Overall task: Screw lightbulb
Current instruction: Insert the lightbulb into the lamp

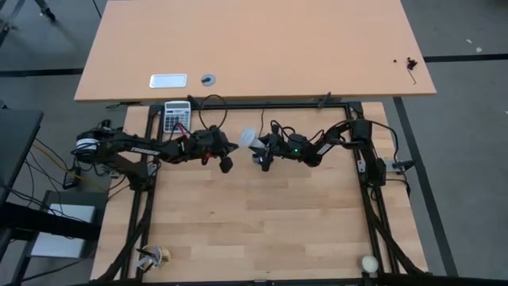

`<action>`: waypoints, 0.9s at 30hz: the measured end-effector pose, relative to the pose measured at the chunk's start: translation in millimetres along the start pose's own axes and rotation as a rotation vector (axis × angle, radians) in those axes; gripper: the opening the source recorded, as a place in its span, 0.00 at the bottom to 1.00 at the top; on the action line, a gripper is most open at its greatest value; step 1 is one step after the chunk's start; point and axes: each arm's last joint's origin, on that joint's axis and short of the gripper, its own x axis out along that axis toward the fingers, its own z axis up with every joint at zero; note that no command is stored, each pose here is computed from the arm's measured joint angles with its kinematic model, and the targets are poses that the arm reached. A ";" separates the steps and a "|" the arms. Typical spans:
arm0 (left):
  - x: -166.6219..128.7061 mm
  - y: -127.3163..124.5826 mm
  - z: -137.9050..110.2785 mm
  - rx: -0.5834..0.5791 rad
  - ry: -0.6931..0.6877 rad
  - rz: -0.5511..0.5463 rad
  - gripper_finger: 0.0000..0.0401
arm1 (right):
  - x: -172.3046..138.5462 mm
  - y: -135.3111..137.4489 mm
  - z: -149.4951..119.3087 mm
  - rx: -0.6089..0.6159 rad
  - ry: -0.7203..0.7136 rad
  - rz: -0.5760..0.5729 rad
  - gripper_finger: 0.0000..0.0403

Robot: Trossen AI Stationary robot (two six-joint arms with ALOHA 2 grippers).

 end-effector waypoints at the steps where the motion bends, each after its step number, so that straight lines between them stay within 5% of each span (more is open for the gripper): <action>1: 1.8 -0.6 0.6 -0.002 -0.015 -0.014 0.00 | 0.2 0.0 0.4 0.001 -0.003 0.000 0.40; 11: 2.7 -3.3 16.8 -0.002 -0.157 -0.056 0.00 | 0.8 -0.3 -1.8 0.019 0.034 -0.003 0.40; 27: 3.3 -4.9 23.0 0.021 -0.159 -0.076 0.00 | 0.3 7.4 -4.4 0.021 0.065 0.016 0.50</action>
